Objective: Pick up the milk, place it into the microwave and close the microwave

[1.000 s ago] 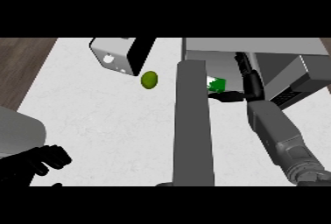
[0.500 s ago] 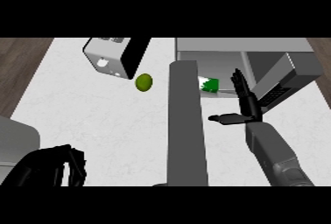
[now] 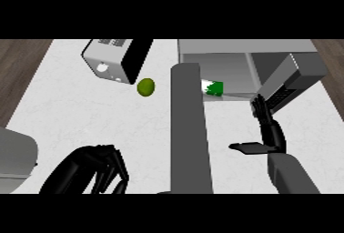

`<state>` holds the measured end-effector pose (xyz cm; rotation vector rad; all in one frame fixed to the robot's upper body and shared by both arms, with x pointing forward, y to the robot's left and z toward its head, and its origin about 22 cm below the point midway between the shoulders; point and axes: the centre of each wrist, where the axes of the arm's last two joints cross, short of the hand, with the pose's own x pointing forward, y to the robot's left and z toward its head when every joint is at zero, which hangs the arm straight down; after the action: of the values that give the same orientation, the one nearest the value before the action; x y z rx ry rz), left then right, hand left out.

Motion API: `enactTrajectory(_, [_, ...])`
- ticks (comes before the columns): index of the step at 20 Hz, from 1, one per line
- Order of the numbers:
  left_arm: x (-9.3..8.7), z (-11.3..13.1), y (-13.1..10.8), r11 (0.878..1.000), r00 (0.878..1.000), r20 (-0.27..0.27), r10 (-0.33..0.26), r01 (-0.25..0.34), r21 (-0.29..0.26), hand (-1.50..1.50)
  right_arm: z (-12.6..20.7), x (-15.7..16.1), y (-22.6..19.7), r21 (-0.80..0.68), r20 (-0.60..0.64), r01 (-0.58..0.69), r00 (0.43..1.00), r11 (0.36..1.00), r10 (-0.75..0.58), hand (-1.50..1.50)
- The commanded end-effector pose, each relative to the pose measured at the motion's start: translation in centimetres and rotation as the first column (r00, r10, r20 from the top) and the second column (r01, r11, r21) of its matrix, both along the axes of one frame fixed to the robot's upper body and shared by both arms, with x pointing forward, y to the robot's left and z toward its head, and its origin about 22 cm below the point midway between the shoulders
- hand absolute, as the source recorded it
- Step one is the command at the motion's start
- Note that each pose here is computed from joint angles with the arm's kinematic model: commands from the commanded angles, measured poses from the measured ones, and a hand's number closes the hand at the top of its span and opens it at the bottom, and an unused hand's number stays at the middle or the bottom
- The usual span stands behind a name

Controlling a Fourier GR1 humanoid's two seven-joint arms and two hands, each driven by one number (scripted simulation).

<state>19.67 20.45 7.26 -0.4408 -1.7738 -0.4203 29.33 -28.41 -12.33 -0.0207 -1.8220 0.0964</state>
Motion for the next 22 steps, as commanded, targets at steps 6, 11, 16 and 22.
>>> enactTrajectory(6, [3.9, -1.3, -7.7, 0.985, 0.991, 0.032, -0.127, 0.122, 0.123, 1.5, -0.8, -6.5, -4.4, 0.005, 0.018, -0.002, 1.0, 1.0, 0.002, -1.5])
enactTrajectory(11, [6.4, -5.4, -10.0, 0.956, 0.983, -0.007, -0.184, 0.18, 0.23, 1.5, 1.2, -7.9, -6.1, 0.008, 0.058, 0.012, 0.998, 1.0, -0.012, -1.5])
enactTrajectory(16, [5.8, -9.9, -12.4, 0.943, 0.983, -0.046, -0.18, 0.186, 0.275, 1.5, 1.6, -12.8, -8.5, -0.055, 0.081, -0.035, 0.996, 0.998, 0.04, -1.5])
enactTrajectory(22, [5.2, -13.6, -13.9, 0.954, 0.992, 0.069, -0.106, 0.082, 0.29, 1.5, 6.0, -11.1, -8.3, -0.012, 0.171, -0.143, 0.975, 0.99, 0.143, -1.5])
